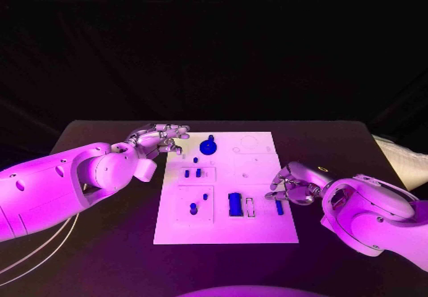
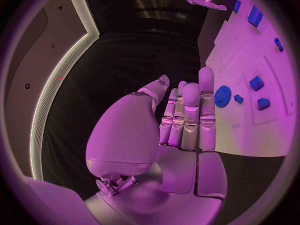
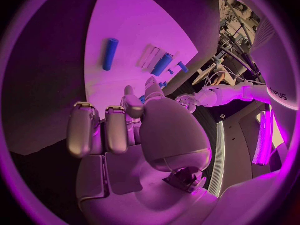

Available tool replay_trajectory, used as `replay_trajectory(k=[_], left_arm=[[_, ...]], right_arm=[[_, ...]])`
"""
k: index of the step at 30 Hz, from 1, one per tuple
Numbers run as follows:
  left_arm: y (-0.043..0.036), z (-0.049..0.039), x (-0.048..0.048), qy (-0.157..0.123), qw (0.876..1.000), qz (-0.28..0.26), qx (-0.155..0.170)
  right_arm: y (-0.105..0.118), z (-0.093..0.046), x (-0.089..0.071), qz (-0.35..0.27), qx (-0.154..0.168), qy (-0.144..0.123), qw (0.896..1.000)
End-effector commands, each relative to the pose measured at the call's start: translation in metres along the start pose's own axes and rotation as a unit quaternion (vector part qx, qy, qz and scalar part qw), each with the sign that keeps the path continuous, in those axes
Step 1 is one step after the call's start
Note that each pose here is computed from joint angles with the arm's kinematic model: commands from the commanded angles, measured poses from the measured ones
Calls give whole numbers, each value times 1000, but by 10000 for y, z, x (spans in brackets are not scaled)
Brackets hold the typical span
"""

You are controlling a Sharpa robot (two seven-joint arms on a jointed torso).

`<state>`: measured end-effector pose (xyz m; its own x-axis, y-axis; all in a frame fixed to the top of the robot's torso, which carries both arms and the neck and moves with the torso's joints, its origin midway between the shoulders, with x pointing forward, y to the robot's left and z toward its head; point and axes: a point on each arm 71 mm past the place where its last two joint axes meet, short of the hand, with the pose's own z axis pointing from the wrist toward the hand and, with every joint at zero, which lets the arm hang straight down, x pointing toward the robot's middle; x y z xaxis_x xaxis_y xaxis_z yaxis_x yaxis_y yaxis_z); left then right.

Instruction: Assemble the parts on the task board

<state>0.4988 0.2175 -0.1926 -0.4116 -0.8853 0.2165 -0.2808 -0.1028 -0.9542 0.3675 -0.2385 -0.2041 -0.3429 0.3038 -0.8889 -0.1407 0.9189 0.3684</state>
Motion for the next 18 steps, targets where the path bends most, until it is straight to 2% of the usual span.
replay_trajectory(k=[1, 9, 18], left_arm=[[-6, 1, 24, 10, 1000, -1, 3], [-2, 5, 30, 12, 1000, -1, 3], [1, 4, 29, 12, 1000, -1, 2]], right_arm=[[-77, -10, 15, -44, 11, 24, 999], [-208, 5, 31, -97, 35, 36, 994], [-243, 38, 83, -122, 42, 44, 991]])
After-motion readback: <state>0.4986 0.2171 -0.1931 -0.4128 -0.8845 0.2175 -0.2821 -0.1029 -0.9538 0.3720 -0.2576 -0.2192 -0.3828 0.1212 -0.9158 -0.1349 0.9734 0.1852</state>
